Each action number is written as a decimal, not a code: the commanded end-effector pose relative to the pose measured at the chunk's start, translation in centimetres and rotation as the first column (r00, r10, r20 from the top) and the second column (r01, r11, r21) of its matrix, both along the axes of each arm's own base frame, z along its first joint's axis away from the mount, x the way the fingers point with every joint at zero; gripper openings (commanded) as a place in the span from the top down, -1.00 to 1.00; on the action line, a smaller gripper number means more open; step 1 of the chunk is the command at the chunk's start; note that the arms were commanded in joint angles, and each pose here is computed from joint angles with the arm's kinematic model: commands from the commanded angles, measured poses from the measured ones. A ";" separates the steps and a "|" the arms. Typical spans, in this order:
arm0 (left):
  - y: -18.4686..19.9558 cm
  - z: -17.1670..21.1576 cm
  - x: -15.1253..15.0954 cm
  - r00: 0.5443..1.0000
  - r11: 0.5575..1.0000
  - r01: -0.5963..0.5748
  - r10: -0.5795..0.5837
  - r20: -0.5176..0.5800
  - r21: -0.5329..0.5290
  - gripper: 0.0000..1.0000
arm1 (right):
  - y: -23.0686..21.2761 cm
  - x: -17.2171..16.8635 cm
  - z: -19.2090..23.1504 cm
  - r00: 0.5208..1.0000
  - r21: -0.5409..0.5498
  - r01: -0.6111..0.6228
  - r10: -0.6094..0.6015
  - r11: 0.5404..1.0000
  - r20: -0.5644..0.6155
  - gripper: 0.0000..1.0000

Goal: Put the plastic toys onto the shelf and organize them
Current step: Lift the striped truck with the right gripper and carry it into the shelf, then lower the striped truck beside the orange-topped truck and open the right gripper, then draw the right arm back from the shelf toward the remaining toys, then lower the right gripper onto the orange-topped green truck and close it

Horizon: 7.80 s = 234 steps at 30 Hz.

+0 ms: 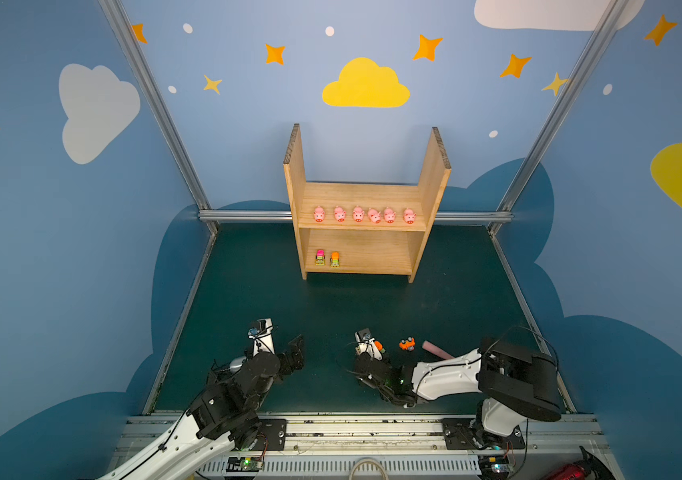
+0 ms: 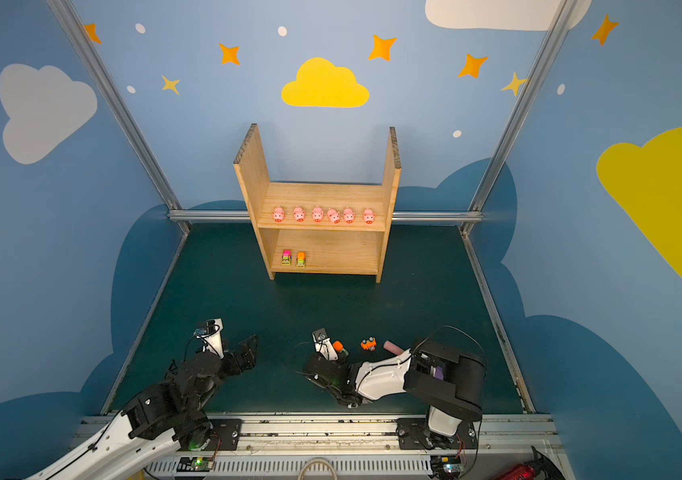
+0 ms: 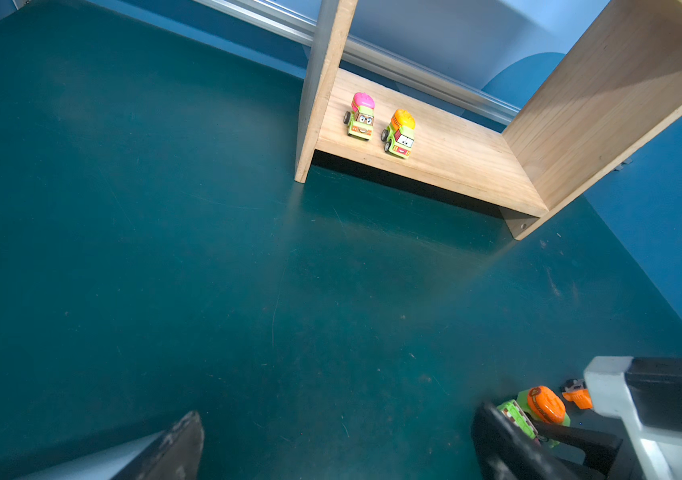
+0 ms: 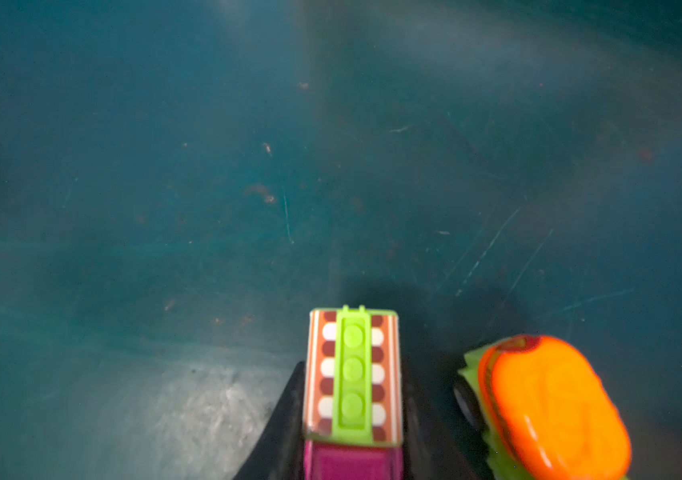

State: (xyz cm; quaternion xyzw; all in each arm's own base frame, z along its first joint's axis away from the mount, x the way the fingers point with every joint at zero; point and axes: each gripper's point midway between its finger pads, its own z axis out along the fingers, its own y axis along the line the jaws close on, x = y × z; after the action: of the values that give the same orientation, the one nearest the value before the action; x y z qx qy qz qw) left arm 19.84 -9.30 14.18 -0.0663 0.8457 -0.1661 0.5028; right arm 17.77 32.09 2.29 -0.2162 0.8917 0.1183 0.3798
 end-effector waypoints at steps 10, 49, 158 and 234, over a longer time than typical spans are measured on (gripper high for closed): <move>-0.1 1.5 0.0 1.000 1.000 0.018 -0.018 0.012 0.019 -0.99 | 0.8 2.3 5.0 1.000 -0.020 -0.016 0.016 1.000 -0.015 0.50; -0.9 3.8 1.0 0.994 0.999 0.032 -0.035 0.101 0.031 -0.99 | 4.6 29.2 8.0 0.977 0.110 0.202 -0.208 0.973 0.052 0.47; -8.3 -0.4 1.9 0.980 0.989 0.143 -0.148 -0.136 -0.044 -0.99 | -5.3 1.7 3.8 0.978 0.186 -0.004 0.043 0.982 -0.204 -0.37; -5.2 0.9 0.3 0.991 0.993 0.104 -0.100 -0.090 0.047 -0.99 | -5.5 -0.2 -4.1 0.991 -0.071 0.104 -0.109 0.992 -0.074 0.53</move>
State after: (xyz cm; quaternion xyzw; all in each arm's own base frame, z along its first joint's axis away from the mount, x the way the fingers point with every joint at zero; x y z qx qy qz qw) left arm 19.95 -14.84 13.72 -0.0091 0.8795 -0.1671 0.4454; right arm 20.09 29.73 1.92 -0.1420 0.8922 0.1278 0.4093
